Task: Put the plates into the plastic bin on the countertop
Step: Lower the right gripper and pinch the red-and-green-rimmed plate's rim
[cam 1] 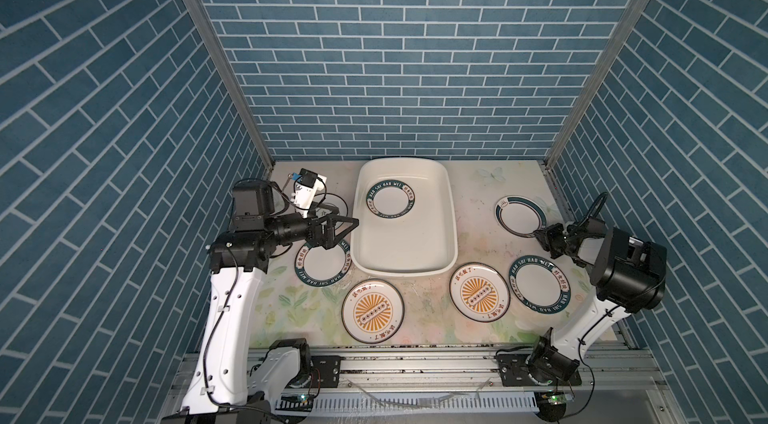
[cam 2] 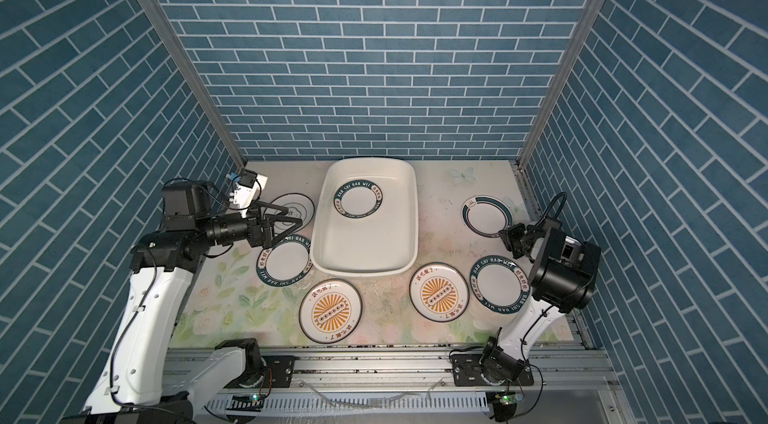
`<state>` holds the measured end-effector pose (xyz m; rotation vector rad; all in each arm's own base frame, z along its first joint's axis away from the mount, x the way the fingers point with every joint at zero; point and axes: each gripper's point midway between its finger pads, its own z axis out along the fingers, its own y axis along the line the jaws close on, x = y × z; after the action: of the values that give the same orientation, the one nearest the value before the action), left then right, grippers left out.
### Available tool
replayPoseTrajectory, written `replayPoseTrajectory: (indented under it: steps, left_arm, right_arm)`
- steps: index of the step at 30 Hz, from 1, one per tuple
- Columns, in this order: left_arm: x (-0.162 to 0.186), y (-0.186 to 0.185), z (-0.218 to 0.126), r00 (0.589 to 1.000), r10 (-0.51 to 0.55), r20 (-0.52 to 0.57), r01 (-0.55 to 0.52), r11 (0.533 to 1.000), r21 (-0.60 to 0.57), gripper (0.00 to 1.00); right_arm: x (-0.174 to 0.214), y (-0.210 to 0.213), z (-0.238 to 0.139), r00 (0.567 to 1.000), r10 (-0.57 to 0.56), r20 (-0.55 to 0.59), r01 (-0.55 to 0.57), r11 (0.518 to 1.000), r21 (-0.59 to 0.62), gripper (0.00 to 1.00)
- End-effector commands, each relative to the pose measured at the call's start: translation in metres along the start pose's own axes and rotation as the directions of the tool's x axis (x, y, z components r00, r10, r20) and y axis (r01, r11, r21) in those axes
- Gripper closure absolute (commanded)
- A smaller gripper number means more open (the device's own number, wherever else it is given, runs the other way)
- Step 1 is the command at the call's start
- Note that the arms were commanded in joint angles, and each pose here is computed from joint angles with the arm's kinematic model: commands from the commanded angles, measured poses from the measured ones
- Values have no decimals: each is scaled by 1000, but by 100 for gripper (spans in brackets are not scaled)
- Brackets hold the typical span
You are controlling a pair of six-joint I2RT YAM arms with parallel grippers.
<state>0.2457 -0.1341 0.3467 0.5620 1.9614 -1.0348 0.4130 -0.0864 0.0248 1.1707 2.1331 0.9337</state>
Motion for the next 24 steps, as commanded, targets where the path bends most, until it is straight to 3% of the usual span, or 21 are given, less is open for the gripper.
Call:
replayPoseTrajectory:
  steps: [1, 13, 24]
  left_arm:
    - [-1, -1, 0, 1000, 5, 5, -5, 1000, 11, 0]
    - [-2, -3, -1, 1000, 7, 8, -8, 1000, 11, 0]
    - [-2, -1, -2, 1000, 12, 12, -12, 1000, -5, 0]
  right_arm:
    - [3, -10, 4, 999, 33, -12, -33, 999, 20, 87]
    - [-1, 5, 0, 999, 40, 3, -39, 998, -42, 95]
    - [-11, 47, -22, 998, 2, 63, 7, 989, -145, 99]
